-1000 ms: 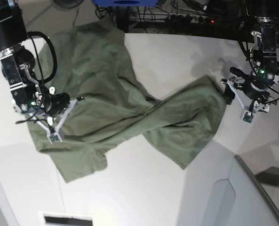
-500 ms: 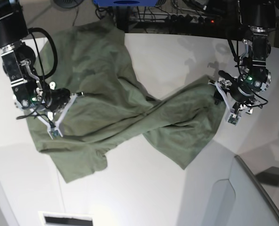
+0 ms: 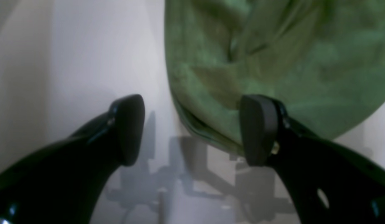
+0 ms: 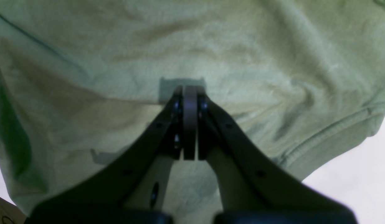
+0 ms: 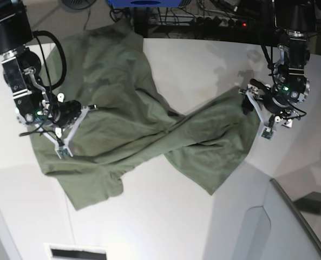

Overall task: Layout the t-shirt on the table in an organized manner, then fold the t-shirt properly
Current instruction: 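Hold the shirt with the right gripper and pull the end with the left gripper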

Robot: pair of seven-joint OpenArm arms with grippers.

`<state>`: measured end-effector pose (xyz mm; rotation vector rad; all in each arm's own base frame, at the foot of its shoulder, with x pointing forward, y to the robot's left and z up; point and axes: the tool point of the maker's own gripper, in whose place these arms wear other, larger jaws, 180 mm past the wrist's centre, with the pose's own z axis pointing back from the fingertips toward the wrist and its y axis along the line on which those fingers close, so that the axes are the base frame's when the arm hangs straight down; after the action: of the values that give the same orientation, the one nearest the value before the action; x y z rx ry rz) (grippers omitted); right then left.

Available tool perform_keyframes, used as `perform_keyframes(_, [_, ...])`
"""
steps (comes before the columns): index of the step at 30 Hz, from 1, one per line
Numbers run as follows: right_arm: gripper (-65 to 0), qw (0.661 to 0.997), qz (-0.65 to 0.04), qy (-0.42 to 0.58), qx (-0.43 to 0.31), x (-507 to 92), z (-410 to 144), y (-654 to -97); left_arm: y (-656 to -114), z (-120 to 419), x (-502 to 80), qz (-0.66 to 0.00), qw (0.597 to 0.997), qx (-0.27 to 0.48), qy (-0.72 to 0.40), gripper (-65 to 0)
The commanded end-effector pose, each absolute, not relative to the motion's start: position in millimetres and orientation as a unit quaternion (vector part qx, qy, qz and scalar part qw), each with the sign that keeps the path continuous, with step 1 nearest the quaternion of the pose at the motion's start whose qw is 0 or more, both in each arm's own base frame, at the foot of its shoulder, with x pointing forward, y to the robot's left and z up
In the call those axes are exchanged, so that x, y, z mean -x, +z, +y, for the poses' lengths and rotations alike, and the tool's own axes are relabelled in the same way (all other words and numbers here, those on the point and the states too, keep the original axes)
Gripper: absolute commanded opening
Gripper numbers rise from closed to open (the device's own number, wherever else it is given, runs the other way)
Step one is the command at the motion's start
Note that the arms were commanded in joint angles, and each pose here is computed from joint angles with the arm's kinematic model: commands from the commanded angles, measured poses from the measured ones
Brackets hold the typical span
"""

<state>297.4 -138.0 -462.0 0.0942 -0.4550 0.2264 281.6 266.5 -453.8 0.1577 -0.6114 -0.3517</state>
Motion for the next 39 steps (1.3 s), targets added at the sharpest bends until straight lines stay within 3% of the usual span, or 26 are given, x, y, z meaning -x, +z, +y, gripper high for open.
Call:
perform_keyframes(1, [-65.0,0.961,-0.248,0.116,-0.046,-310.4,-138.4,-449.8,-446.1,270.7,-289.9,-0.314,0.931,-0.082,-0.169,-20.2])
perform_keyframes(6, [-65.0,0.962,-0.244,0.116,-0.047,-306.2,-138.2,-452.6,-461.7,264.7,-289.5,-0.294,0.937,-0.07,-0.172,-20.6])
perform_keyframes(8, [-65.0,0.962,-0.243,0.116,-0.048,-305.1,-138.2,-453.4,-461.8,262.1,-290.9,-0.295,0.937,-0.069,-0.176,-24.4])
perform_keyframes(10, [-65.0,0.962,-0.242,0.116,-0.048,-304.4,-138.2,-453.9,-458.7,259.9,-293.8,-0.3,0.935,-0.068,-0.178,-35.9])
perform_keyframes(13, [-65.0,0.963,-0.239,0.115,-0.047,-303.4,-139.1,-455.6,-443.8,251.1,-301.4,-0.322,0.925,-0.071,-0.189,-60.6])
perform_keyframes(14, [-65.0,0.963,-0.239,0.115,-0.047,-303.4,-139.1,-455.6,-433.8,246.3,-307.2,-0.336,0.919,-0.072,-0.193,-65.0])
perform_keyframes(19, [-65.0,0.963,-0.239,0.115,-0.047,-303.2,-139.3,-456.0,-405.3,236.8,-311.0,-0.372,0.901,-0.078,-0.209,-65.0])
perform_keyframes(26, [-65.0,0.963,-0.239,0.115,-0.047,-303.2,-139.3,-456.0,-417.6,247.8,-314.4,-0.35,0.913,-0.082,-0.195,-65.0])
perform_keyframes(27, [-65.0,0.963,-0.239,0.115,-0.047,-303.2,-139.3,-456.0,-419.7,250.4,-315.9,-0.347,0.914,-0.083,-0.192,-60.9])
perform_keyframes(30, [-65.0,0.963,-0.239,0.115,-0.047,-303.2,-139.3,-456.0,-424.5,254.9,-320.9,-0.341,0.919,-0.08,-0.182,-34.1])
perform_keyframes(32, [-65.0,0.963,-0.239,0.115,-0.047,-303.2,-139.3,-456.0,-427.4,256.2,-321.9,-0.337,0.921,-0.078,-0.179,-21.4])
perform_keyframes(33, [-65.0,0.964,-0.237,0.115,-0.047,-301.1,-139.3,-457.4,-428.8,255.4,-322.4,-0.336,0.921,-0.077,-0.179,-18.3])
perform_keyframes(35, [-65.0,0.964,-0.235,0.115,-0.047,-299.2,-139.3,-458.7,-433.8,255.0,-320.1,-0.329,0.924,-0.075,-0.179,-18.6])
perform_keyframes(39, [-65.0,0.964,-0.234,0.114,-0.048,-297.8,-139.3,-459.6,-448.1,258.6,-317.7,-0.311,0.933,-0.07,-0.168,-29.3])
